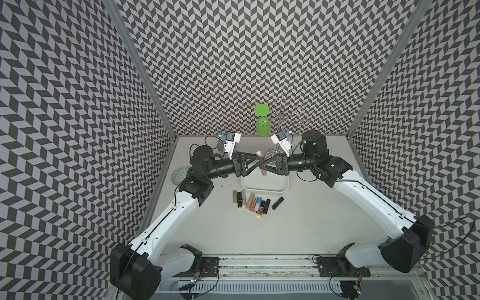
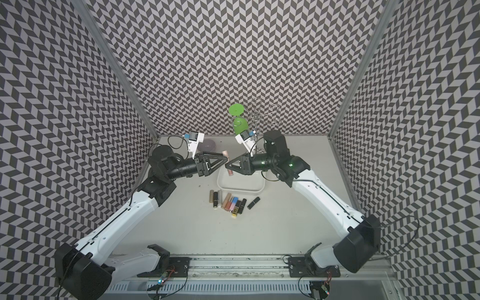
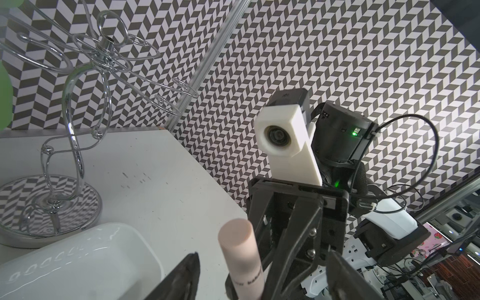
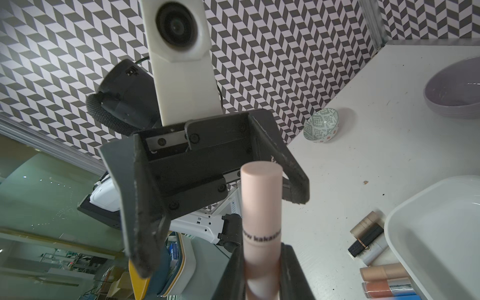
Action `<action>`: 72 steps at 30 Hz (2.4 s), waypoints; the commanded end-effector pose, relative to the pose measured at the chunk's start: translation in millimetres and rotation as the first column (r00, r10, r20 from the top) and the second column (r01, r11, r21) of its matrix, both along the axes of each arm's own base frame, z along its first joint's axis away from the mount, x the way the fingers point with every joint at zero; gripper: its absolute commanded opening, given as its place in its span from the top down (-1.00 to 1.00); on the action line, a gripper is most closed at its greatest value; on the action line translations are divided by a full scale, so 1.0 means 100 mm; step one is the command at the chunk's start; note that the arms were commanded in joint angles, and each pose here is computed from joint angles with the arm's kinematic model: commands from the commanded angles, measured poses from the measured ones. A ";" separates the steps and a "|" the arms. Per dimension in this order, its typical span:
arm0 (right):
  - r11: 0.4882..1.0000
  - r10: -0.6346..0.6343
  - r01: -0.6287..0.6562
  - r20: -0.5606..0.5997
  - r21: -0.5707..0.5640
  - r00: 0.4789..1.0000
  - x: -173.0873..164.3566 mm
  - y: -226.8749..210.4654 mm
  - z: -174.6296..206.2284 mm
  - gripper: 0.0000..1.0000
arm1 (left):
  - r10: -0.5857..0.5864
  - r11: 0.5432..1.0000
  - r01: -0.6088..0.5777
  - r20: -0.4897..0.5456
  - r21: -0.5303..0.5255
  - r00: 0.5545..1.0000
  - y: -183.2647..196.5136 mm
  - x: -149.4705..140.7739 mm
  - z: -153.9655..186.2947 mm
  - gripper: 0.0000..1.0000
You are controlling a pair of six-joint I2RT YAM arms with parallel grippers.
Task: Put the lipstick into the storage box
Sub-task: Pick up the lipstick at the center of the board, then place the lipstick in the storage box.
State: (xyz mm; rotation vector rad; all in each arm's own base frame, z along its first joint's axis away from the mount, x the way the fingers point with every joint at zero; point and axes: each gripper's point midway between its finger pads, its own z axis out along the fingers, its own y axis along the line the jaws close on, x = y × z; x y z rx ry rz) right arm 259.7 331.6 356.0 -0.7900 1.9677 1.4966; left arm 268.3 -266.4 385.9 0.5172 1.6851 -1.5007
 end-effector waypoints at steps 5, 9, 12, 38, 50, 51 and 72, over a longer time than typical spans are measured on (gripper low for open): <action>0.998 0.014 -0.019 0.078 0.064 0.997 0.02 0.11 0.25 0.69 | -0.018 1.000 0.018 0.029 -0.013 0.999 0.01 -0.02 0.12 -0.07; 0.998 0.011 -0.015 0.074 0.056 0.997 0.07 0.14 0.22 0.69 | -0.013 1.000 0.013 0.017 -0.006 1.000 0.02 -0.02 0.08 0.03; 0.998 0.018 -0.022 0.070 0.058 0.997 0.08 0.15 0.21 0.70 | -0.014 1.000 0.014 0.010 -0.003 1.000 0.02 -0.02 0.06 0.23; 0.955 -0.217 0.241 0.143 -0.174 0.966 0.60 -0.03 -0.24 -0.29 | 0.314 0.899 -0.255 -0.118 0.357 0.942 0.17 0.86 -0.72 0.82; 0.727 -0.405 0.495 0.285 -0.476 0.869 1.30 -0.36 -0.94 -0.29 | 0.386 0.744 -0.172 -0.207 0.645 0.899 0.15 1.39 -1.86 0.87; 0.722 -0.404 0.491 0.280 -0.487 0.871 1.31 -0.35 -0.99 -0.29 | 0.390 0.734 -0.162 -0.215 0.660 0.895 0.15 1.41 -1.95 0.87; 0.714 -0.371 0.311 0.038 -0.628 0.928 0.95 -0.36 -2.06 -0.28 | 0.421 0.576 -0.043 -0.251 0.817 0.872 0.13 1.53 -3.05 0.90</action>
